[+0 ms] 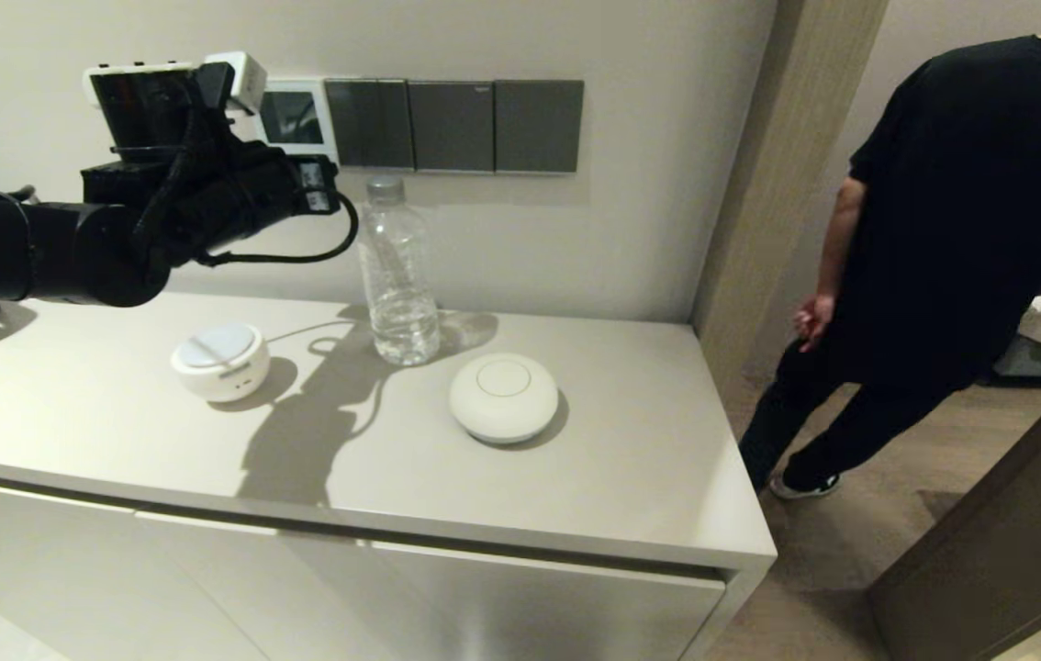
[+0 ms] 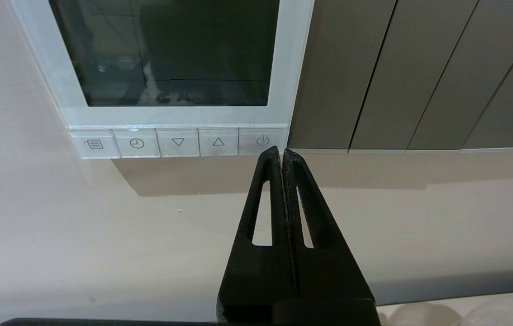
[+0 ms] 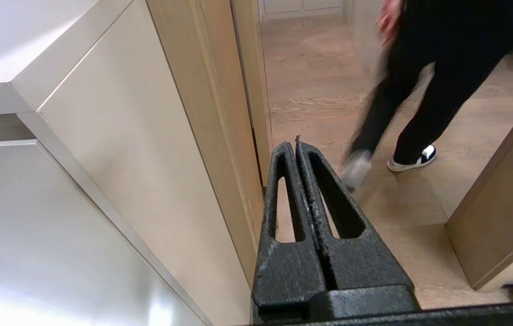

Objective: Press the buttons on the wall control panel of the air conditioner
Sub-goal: Turn on the central air conditioner

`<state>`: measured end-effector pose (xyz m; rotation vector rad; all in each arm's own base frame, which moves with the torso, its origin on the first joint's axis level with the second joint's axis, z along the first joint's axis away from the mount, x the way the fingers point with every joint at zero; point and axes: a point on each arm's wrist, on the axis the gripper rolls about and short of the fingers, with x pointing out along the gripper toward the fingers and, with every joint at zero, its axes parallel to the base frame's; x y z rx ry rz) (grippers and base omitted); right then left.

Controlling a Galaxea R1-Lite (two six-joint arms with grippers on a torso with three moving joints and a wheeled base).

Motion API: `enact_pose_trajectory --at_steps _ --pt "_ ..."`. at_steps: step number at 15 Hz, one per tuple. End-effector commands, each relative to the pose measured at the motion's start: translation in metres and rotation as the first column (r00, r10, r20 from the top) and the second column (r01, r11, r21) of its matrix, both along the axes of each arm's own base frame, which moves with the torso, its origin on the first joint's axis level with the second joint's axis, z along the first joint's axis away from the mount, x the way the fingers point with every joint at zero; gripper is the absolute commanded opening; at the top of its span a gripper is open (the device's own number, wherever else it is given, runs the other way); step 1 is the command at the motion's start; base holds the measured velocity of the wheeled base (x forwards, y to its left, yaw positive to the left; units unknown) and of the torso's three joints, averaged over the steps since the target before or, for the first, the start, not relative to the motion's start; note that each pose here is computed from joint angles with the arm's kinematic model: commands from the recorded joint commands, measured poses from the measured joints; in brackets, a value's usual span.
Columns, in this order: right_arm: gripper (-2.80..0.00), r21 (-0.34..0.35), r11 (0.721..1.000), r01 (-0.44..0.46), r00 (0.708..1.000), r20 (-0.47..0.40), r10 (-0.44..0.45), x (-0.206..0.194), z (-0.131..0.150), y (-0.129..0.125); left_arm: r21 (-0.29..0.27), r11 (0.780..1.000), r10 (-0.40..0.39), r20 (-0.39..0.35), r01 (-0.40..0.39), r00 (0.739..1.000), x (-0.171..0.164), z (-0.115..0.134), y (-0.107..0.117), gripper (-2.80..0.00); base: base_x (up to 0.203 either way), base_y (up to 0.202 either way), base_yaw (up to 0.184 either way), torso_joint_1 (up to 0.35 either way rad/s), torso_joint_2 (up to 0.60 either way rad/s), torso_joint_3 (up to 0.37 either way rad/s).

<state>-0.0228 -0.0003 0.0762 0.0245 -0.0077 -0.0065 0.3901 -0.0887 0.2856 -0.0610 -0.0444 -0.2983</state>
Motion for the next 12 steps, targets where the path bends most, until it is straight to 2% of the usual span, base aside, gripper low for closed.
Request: enact_pose_trajectory --at_steps 1,12 --pt "-2.80 0.000 1.000 0.000 1.000 -0.003 0.000 0.000 -0.001 0.000 -0.002 1.000 0.001 0.008 -0.001 1.000 0.000 0.002 0.000 -2.80 0.000 0.000 0.000 0.000 0.00 0.000" --pt "-2.80 0.000 1.000 0.000 1.000 -0.004 0.000 0.000 -0.001 0.000 -0.003 0.999 0.036 0.005 -0.036 0.999 0.012 -0.003 0.007 -2.80 0.000 0.000 0.000 0.000 0.00 0.000"
